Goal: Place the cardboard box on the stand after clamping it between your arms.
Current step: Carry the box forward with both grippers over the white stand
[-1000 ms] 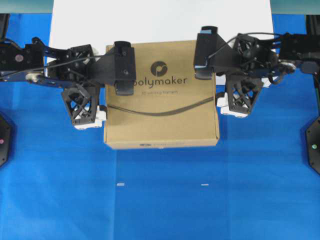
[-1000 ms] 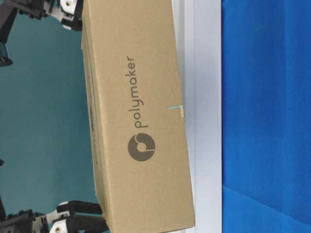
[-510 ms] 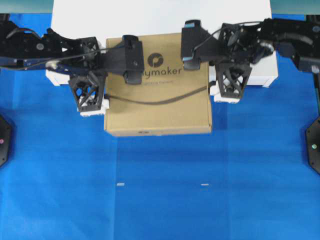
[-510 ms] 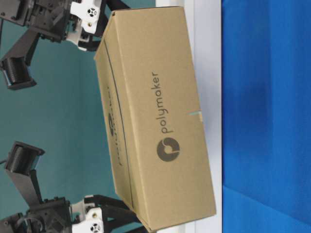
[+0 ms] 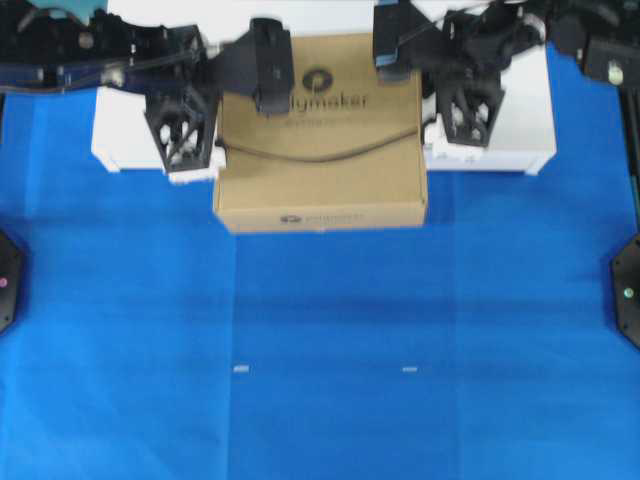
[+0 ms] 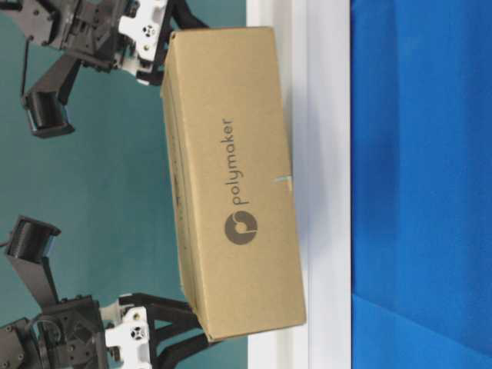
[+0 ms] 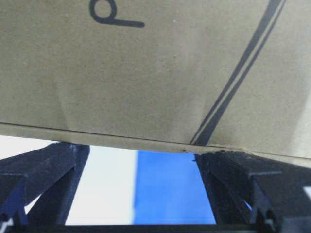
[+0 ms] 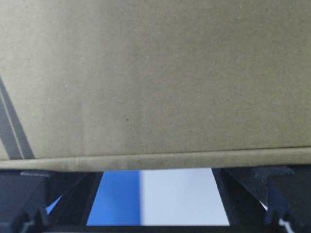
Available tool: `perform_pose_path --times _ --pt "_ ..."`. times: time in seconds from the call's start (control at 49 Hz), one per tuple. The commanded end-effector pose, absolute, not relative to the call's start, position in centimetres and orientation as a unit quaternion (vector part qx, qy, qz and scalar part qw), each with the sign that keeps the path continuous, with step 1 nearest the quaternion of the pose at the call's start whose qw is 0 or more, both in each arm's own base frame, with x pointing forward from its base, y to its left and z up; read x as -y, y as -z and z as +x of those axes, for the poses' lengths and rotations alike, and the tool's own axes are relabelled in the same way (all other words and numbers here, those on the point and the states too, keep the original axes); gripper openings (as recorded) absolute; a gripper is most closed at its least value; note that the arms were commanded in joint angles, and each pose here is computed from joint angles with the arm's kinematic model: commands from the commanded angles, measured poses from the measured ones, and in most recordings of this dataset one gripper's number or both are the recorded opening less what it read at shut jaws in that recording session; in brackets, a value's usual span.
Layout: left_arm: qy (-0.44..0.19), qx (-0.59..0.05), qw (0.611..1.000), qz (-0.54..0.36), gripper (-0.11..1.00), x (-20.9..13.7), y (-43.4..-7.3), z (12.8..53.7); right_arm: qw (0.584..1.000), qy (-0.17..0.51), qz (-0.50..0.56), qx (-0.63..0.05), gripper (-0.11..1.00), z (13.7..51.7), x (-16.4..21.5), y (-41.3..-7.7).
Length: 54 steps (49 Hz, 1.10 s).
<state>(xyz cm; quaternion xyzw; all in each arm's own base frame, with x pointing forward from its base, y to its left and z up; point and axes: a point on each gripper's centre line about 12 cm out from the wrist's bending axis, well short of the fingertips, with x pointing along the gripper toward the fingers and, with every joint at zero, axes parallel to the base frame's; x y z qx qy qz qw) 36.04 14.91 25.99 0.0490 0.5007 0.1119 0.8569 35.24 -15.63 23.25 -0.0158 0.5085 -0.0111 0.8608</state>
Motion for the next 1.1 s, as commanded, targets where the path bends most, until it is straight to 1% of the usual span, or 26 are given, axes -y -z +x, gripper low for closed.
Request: perform_pose_path --times 0.0,0.204,0.449,0.551,0.857,1.081 --pt "-0.151 -0.311 0.935 0.080 0.85 -16.2 -38.2 40.5 0.922 0.002 -0.007 -0.387 0.97 39.8 13.9 -30.6" --pt "-0.168 -0.311 0.932 0.086 0.85 -18.5 -38.5 40.8 0.919 -0.001 -0.012 -0.394 0.97 39.9 15.6 -30.2" --pt "-0.183 -0.306 0.929 0.095 0.85 -20.4 -39.0 41.0 0.916 -0.033 -0.023 -0.399 0.97 40.4 17.2 -29.7" --pt "-0.185 -0.308 0.928 0.103 0.85 -21.0 -38.9 41.1 0.918 -0.026 -0.026 -0.395 0.97 40.5 18.3 -29.9" --pt "-0.208 -0.298 0.926 0.105 0.85 -23.5 -39.1 41.1 0.910 -0.020 -0.020 -0.414 0.97 39.9 21.6 -28.6" --pt "-0.214 -0.311 0.921 0.098 0.85 -24.6 -38.0 41.2 0.906 -0.020 -0.024 -0.422 0.97 39.5 23.0 -27.5"
